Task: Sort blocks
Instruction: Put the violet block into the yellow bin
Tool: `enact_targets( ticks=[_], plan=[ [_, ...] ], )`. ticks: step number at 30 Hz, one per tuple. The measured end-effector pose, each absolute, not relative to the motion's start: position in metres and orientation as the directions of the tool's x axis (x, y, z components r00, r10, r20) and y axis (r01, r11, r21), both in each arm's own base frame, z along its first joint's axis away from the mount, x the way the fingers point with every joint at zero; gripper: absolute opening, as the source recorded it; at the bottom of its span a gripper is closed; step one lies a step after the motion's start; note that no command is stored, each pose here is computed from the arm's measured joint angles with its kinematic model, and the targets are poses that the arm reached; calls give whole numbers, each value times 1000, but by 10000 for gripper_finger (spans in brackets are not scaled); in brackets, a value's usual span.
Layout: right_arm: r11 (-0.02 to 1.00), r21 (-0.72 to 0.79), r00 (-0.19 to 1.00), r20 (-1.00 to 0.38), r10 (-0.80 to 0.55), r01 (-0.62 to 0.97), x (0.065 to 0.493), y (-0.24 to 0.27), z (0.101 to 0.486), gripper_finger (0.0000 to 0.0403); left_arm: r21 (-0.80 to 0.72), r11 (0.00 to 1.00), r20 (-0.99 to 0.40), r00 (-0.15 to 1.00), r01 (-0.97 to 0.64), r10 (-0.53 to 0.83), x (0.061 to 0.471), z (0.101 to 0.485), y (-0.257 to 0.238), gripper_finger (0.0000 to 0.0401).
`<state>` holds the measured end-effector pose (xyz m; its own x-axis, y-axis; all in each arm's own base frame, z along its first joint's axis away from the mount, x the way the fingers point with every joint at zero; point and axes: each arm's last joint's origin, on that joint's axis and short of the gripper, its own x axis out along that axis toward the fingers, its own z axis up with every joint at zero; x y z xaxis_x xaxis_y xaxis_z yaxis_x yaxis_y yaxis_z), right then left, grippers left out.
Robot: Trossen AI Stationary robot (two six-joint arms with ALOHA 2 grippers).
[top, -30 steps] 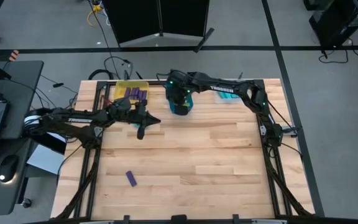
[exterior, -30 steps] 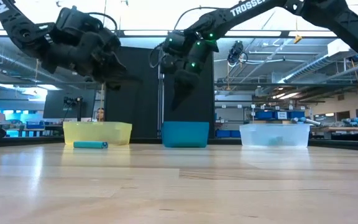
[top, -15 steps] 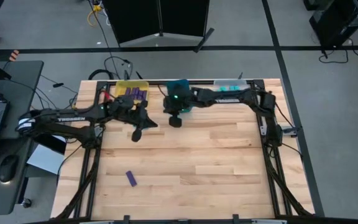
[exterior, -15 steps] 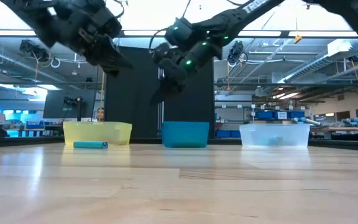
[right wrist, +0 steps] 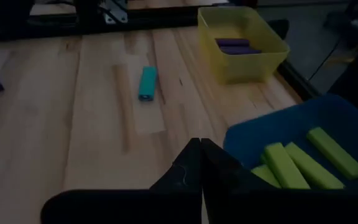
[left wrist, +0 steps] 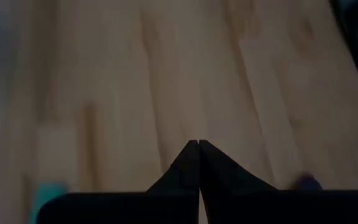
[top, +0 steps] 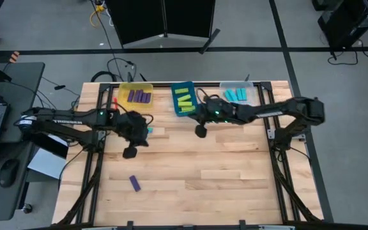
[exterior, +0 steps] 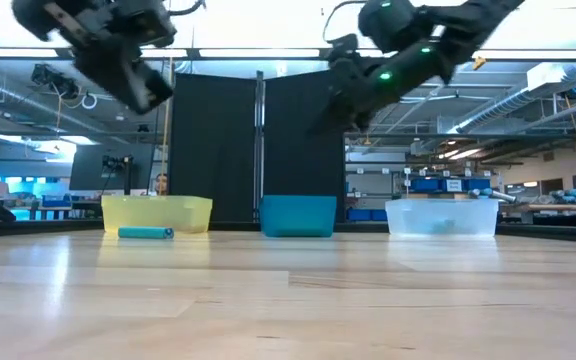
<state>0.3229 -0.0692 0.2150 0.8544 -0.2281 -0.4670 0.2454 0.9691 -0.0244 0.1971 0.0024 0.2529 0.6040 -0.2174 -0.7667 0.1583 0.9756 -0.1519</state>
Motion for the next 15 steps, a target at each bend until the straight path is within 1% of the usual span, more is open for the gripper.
enact_targets(
  ticks=[3, 5, 7, 12, 15],
  plan=[
    [965, -39, 865, -436, -249, 258, 307, -57, 212, 6, -188, 974, -820, 526, 124, -225, 191, 248, -11, 7],
    [963, -36, 877, -404, -259, 268, 299, -50, 213, 7, -210, 971, -833, 499, 112, -238, 188, 247, -22, 7],
    [962, -31, 883, -388, -263, 273, 294, -44, 211, 7, -227, 968, -835, 490, 110, -251, 187, 247, -33, 7],
    [957, -64, 869, -405, -283, 282, 290, -27, 201, 7, -225, 970, -854, 462, 90, -240, 181, 244, -64, 7],
    [960, -71, 868, -415, -274, 270, 290, -18, 197, 8, -228, 968, -868, 429, 105, -251, 179, 239, -82, 7]
  ],
)
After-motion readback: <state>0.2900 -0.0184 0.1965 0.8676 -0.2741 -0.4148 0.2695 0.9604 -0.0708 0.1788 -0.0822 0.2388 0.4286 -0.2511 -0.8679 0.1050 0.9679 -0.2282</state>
